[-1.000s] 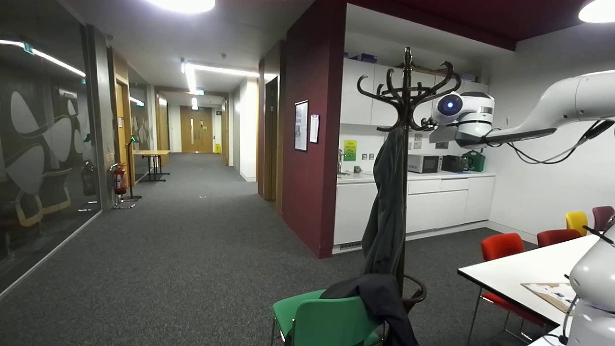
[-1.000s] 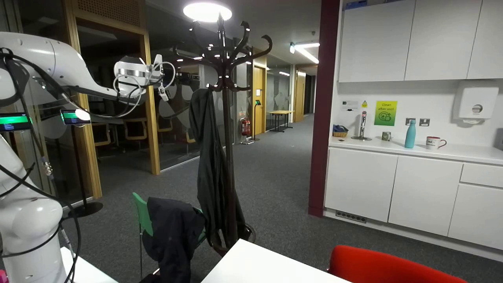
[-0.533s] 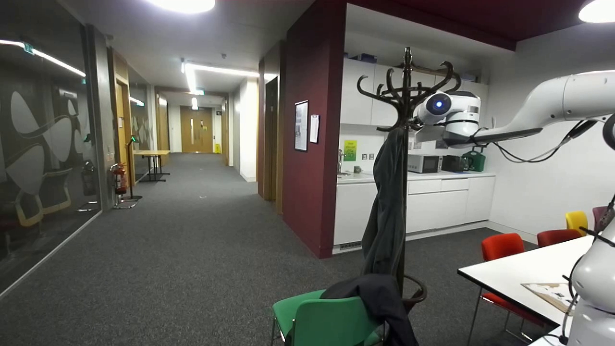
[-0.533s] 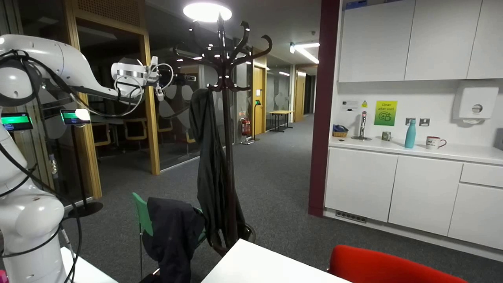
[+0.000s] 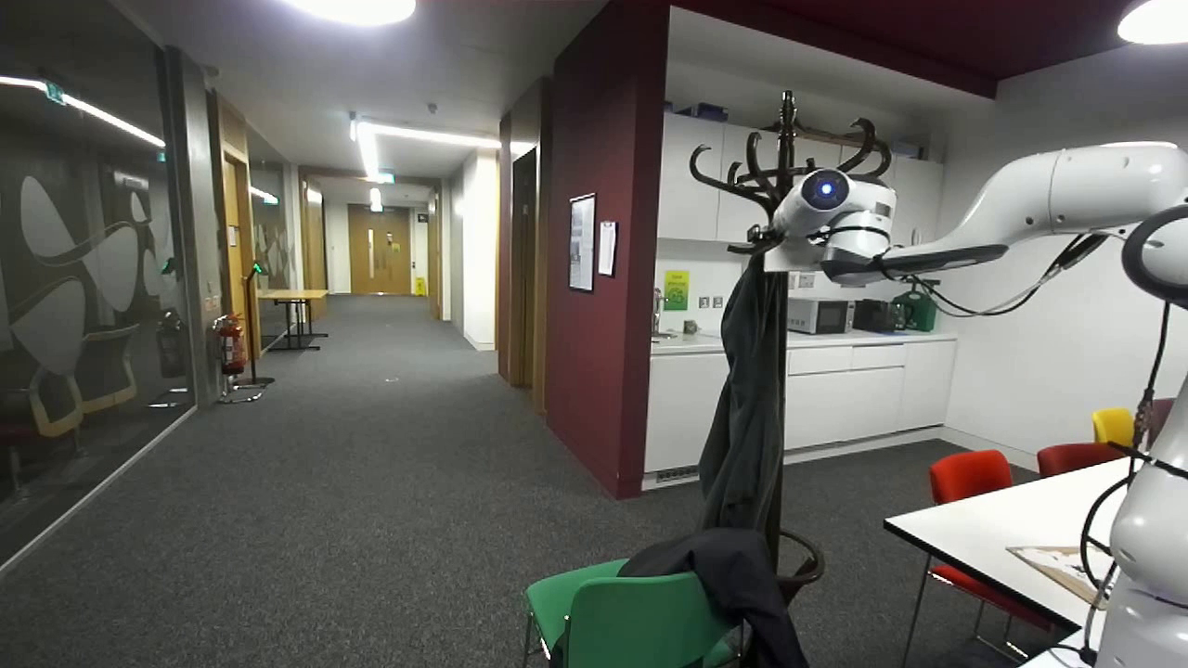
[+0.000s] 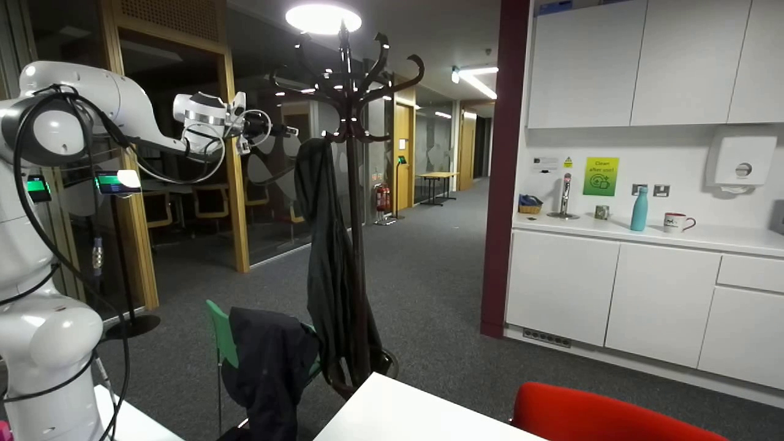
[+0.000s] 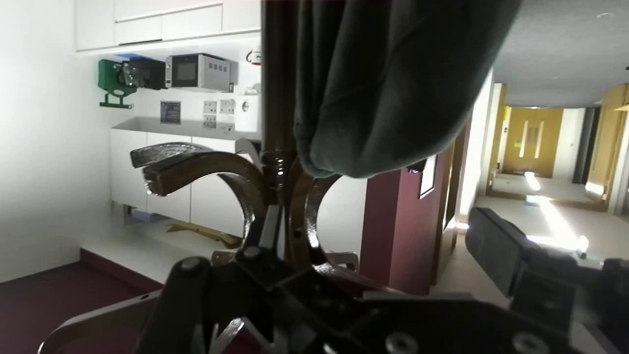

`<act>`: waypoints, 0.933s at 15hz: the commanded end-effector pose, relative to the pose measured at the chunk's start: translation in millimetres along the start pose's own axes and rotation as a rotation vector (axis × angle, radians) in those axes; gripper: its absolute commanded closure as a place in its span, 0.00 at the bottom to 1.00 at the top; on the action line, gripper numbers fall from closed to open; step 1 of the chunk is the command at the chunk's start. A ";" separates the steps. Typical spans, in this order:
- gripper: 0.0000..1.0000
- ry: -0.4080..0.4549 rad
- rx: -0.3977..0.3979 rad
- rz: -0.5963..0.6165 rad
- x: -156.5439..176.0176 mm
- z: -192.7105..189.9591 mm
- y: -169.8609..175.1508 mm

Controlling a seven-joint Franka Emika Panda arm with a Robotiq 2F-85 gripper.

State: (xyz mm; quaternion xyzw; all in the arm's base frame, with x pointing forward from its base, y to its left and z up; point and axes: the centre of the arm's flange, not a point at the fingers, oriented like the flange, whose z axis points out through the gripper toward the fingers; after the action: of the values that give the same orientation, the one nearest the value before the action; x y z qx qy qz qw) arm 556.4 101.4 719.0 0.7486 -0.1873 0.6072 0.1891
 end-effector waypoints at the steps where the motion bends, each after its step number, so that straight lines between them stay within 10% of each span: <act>1: 0.00 -0.024 0.054 0.000 9.2 -9.6 -29.7; 14: 0.00 -0.121 -0.227 -0.175 -30.5 1.4 -52.7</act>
State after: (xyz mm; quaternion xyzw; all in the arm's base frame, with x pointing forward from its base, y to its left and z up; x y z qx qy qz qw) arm 562.3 149.2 683.0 0.7721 -0.2082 0.5240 0.2933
